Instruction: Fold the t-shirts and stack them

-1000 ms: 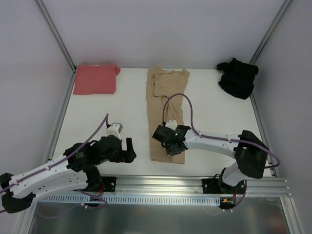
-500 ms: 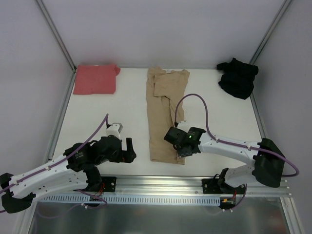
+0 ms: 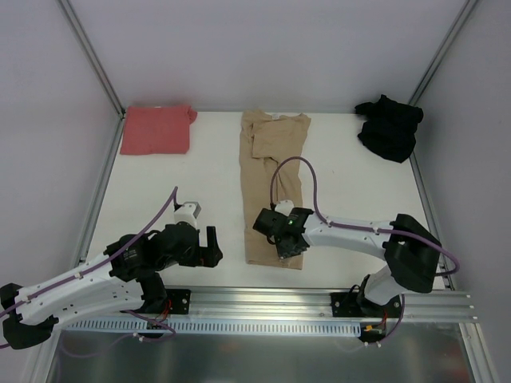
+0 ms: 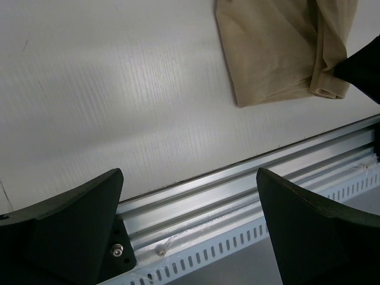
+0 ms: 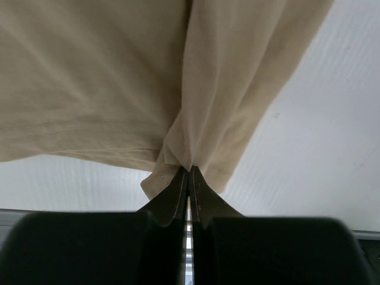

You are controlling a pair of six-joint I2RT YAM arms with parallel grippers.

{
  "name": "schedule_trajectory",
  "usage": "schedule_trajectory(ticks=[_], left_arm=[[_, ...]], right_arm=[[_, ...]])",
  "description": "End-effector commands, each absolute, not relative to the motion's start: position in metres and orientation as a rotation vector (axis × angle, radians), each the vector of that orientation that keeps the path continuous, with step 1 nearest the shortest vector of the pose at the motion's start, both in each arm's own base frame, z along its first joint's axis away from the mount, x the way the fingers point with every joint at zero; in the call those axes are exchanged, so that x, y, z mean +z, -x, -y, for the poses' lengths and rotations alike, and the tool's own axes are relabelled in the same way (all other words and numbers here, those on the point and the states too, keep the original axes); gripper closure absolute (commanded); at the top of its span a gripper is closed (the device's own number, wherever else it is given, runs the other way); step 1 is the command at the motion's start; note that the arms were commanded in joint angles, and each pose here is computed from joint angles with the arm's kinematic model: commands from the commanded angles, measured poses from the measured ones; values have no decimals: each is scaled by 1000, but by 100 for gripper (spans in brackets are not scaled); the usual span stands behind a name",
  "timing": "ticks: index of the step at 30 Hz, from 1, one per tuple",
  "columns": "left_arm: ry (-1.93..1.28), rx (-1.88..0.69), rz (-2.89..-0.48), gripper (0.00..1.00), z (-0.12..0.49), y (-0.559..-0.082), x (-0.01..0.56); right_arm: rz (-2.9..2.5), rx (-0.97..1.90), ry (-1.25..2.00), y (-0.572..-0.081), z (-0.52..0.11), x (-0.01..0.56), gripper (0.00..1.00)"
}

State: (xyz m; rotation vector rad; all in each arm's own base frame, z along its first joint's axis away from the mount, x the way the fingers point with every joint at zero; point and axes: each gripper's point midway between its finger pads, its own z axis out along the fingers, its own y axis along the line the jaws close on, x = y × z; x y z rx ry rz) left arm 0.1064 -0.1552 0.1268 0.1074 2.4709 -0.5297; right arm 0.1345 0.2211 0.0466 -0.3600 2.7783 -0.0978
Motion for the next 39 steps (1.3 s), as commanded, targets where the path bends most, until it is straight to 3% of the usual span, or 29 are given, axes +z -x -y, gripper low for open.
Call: schedule_trajectory(ticks=[1,13,14,15,17,20,32,39], left_arm=[[-102,-504,-2469,1,150,-106,123],[-96,-502,-2463,1,148,-106,123],[-97,-504,-2460,1,148,-106,124],[-96,-505,-2461,1,148,-106,123],[-95,-506,-2459,1,147,-106,124],[-98,-506,-2462,1,147,-105,123],[-100,-517,-2466,1,150,-105,124],[-101,-525,-2468,1,152,-104,124]], right_arm=[[-2753,-2,370,-142,-252,56,100],[-2762,29,421,-145,-283,52,97],[-2763,23,422,-145,-282,51,87],[-2753,4,421,-145,-281,52,57],[-2741,-13,416,-144,-276,56,24],[-2708,-24,399,-147,-268,66,0],[-2679,-156,296,-133,-200,56,1],[-2703,-123,258,-126,-190,42,7]])
